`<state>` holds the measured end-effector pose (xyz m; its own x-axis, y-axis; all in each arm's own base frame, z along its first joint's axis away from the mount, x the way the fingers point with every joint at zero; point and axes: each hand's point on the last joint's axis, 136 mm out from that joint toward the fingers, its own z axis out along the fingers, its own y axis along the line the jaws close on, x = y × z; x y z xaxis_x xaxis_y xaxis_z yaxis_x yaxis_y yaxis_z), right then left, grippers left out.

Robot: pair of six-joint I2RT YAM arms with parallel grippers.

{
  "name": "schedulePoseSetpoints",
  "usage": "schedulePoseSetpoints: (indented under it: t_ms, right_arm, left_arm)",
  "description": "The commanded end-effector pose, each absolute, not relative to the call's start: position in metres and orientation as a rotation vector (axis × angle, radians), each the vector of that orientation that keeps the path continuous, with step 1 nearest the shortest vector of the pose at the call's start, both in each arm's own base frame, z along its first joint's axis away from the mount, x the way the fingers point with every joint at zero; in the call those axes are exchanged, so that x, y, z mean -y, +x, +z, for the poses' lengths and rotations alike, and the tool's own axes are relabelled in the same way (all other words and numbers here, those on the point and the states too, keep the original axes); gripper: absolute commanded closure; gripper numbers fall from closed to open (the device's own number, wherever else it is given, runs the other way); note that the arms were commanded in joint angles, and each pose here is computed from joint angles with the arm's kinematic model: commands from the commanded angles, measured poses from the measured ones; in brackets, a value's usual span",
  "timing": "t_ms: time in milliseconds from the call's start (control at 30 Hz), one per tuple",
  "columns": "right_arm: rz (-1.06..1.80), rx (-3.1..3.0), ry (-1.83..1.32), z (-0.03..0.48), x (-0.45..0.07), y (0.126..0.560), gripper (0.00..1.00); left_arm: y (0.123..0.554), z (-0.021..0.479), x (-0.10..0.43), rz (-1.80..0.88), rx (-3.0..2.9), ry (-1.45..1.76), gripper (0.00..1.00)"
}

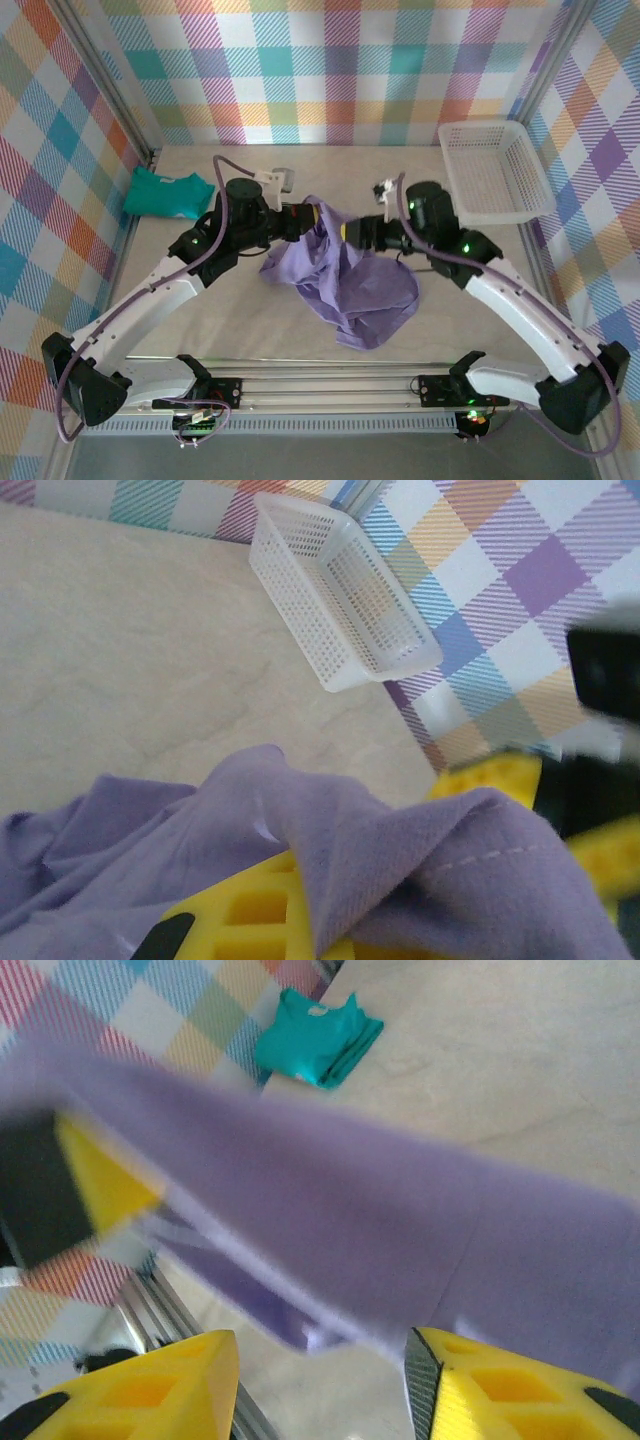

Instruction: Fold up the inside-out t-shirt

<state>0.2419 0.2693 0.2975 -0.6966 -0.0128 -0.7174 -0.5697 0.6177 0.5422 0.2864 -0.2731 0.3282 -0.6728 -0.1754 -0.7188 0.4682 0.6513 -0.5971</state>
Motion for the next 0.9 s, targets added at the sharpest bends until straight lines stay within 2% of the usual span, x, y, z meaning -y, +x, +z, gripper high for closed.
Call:
schedulePoseSetpoints:
  t_ms: [0,167,400,800,867]
  right_arm:
    - [0.890,-2.065,-0.511,0.288,-0.278,0.243,0.49]
    - [0.841,-2.081,-0.494,0.265,-0.295,0.249,0.40]
    - [0.664,-2.044,-0.403,0.260,-0.289,0.283,0.38]
    - [0.888,-2.006,-0.436,0.259,-0.312,0.293,0.52]
    - [0.937,-2.025,-0.431,0.253,-0.313,0.295,0.58]
  left_arm:
    - [0.274,0.349,0.273,-1.173,-2.045,0.168,1.00]
    - [0.270,0.352,0.271,-1.188,-2.042,0.169,1.00]
    - [0.266,0.350,0.269,-1.191,-2.045,0.176,1.00]
    - [0.260,0.360,0.268,-1.219,-2.001,0.194,1.00]
    - [0.260,0.363,0.266,-1.231,-1.982,0.192,1.00]
